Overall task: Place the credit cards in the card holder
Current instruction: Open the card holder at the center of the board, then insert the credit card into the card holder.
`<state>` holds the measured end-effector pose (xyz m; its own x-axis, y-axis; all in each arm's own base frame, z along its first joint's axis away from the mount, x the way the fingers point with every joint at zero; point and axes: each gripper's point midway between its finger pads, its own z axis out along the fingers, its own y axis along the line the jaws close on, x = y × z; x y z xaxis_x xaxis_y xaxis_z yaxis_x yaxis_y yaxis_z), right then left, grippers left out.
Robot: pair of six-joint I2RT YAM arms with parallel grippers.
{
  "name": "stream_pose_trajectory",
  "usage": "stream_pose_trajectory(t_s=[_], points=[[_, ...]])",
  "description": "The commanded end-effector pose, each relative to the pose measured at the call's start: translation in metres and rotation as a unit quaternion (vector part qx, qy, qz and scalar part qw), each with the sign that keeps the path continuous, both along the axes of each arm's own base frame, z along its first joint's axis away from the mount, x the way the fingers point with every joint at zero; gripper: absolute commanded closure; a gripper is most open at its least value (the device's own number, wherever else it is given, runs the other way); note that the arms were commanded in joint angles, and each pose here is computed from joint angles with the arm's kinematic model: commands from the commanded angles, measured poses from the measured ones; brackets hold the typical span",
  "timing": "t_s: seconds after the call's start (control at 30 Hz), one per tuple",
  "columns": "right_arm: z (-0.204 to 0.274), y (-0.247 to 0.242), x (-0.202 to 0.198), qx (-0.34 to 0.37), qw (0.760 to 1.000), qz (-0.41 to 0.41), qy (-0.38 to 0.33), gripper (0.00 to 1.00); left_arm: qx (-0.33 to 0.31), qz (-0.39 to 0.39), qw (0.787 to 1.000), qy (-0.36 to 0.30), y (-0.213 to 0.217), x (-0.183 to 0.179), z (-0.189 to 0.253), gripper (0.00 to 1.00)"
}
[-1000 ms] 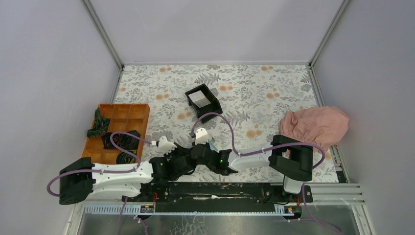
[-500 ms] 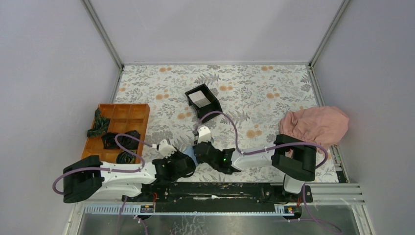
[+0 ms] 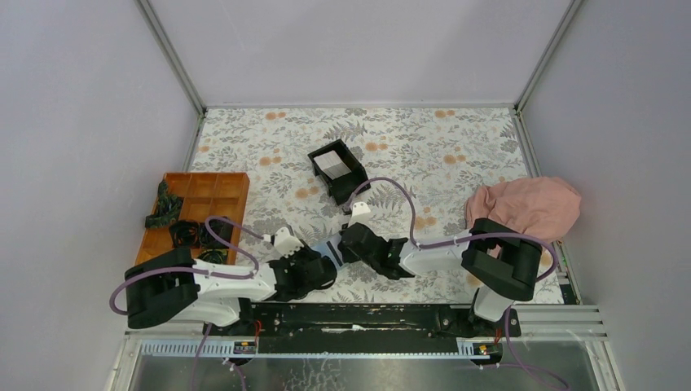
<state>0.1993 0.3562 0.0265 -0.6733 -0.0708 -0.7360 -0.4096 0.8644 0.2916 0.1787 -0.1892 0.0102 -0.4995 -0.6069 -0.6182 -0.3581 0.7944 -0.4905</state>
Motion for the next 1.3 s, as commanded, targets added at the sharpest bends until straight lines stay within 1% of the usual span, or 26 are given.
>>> stream_pose_trajectory(t_s=[0.0,0.3,0.4,0.5,0.63,0.8,1.27], points=[[-0.077,-0.081,-0.046,-0.162,0.98,0.024,0.112,1.0,0.044,-0.025,0.998,0.046,0.015,-0.012,-0.027,0.95],[-0.081,-0.096,-0.037,-0.158,0.979,0.004,0.125,1.0,0.075,-0.051,0.994,0.062,0.021,-0.003,-0.032,0.97],[-0.08,-0.095,-0.035,-0.156,0.98,0.004,0.125,1.0,0.079,-0.051,0.993,0.077,0.027,-0.01,-0.033,0.98],[-0.084,-0.093,-0.035,-0.158,0.979,0.007,0.13,1.0,0.068,-0.051,0.993,0.082,0.032,-0.017,-0.031,0.98],[-0.087,-0.091,-0.034,-0.158,0.978,0.008,0.136,1.0,0.053,-0.055,0.994,0.075,0.03,-0.02,-0.019,0.96],[-0.085,-0.09,-0.031,-0.155,0.979,0.004,0.135,1.0,0.06,-0.061,0.994,0.063,0.021,-0.022,0.0,0.94],[-0.082,-0.095,-0.03,-0.152,0.98,0.002,0.131,1.0,0.072,-0.055,0.992,0.082,0.027,-0.038,-0.012,0.93]])
